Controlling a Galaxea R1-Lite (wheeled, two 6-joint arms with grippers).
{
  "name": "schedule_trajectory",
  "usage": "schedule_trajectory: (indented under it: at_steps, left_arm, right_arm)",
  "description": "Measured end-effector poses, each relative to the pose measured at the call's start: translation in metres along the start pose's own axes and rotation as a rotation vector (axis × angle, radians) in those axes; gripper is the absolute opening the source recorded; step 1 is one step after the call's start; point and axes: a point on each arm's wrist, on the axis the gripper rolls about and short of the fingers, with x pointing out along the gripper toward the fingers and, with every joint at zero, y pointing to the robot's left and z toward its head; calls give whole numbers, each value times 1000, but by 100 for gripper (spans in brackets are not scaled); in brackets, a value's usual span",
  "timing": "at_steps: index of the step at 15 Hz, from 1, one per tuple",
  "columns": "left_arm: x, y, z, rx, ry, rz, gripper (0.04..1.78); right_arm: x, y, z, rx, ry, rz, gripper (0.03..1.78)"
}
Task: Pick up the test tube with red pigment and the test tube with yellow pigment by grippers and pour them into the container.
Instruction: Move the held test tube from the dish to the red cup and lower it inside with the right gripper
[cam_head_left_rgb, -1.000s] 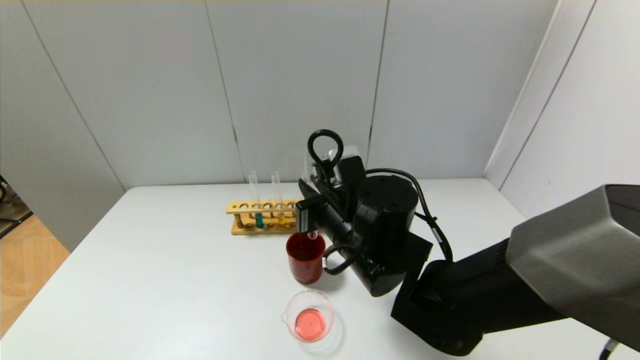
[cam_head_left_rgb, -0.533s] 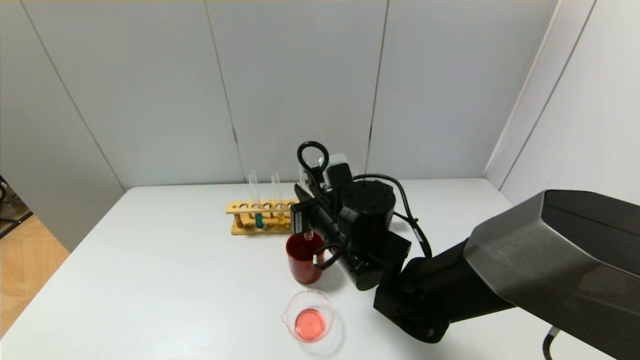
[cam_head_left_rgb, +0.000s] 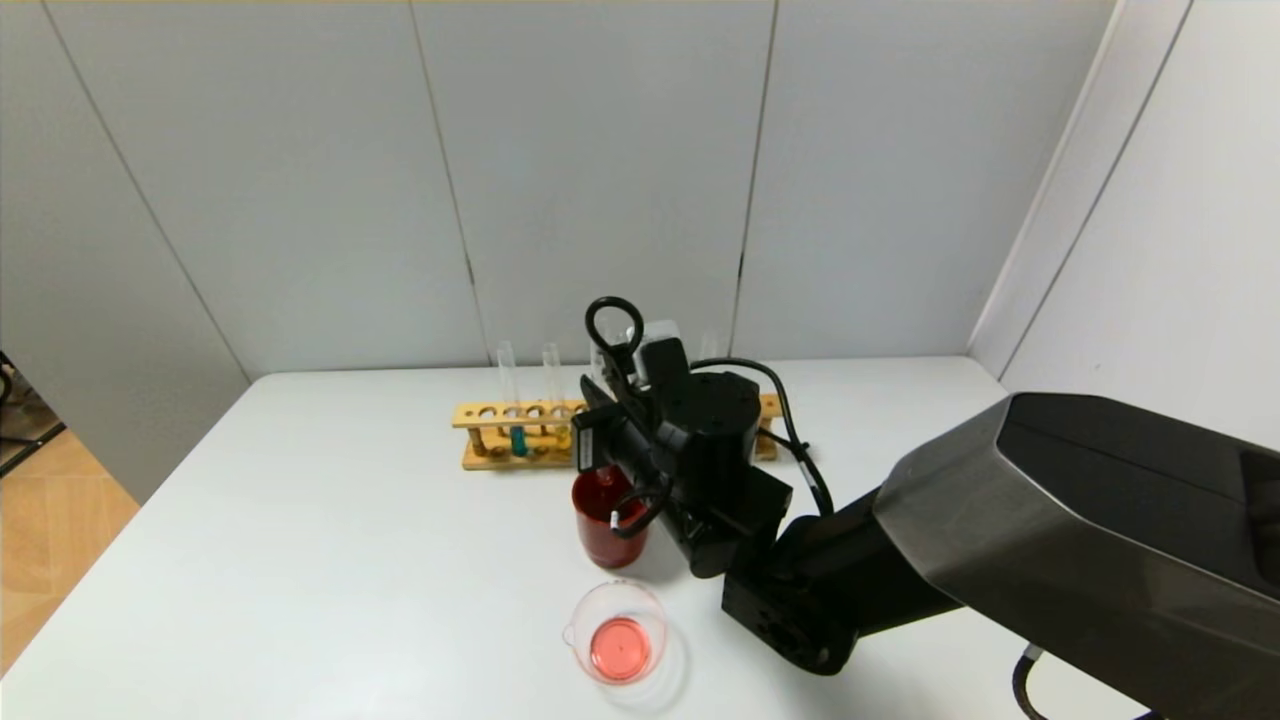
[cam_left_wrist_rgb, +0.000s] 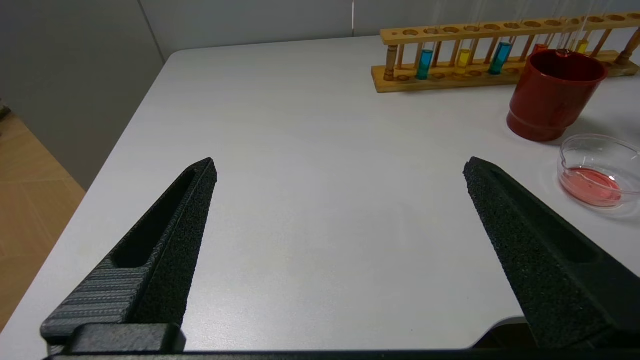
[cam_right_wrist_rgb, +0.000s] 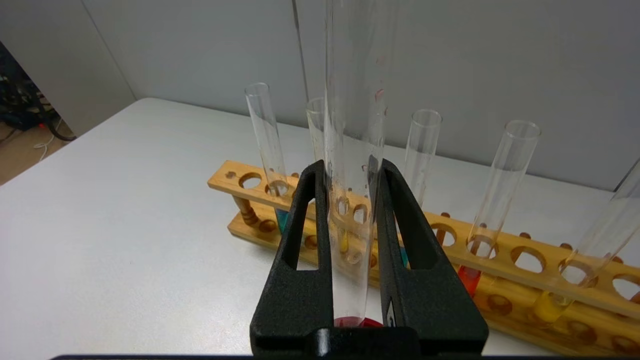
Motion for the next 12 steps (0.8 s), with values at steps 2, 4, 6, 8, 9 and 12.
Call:
schedule_trajectory:
  at_steps: [2, 4, 6, 8, 9, 12]
  left_arm:
    - [0, 0, 0, 0, 0, 0, 175]
    - [0, 0, 0, 0, 0, 0, 175]
    - [0, 0, 0, 0, 0, 0, 175]
    - [0, 0, 0, 0, 0, 0, 175]
    - [0, 0, 0, 0, 0, 0, 175]
    - [0, 0, 0, 0, 0, 0, 175]
  right_arm:
    - [1, 0, -7, -2, 11, -1, 28]
    - [2, -1, -12, -2, 11, -3, 28]
    - [2, -1, -18, -7, 24, -5, 28]
    - [1, -3, -23, -11, 34, -7, 28]
    - [-1, -4, -27, -12, 36, -7, 28]
    - [-3, -5, -36, -17, 54, -9, 28]
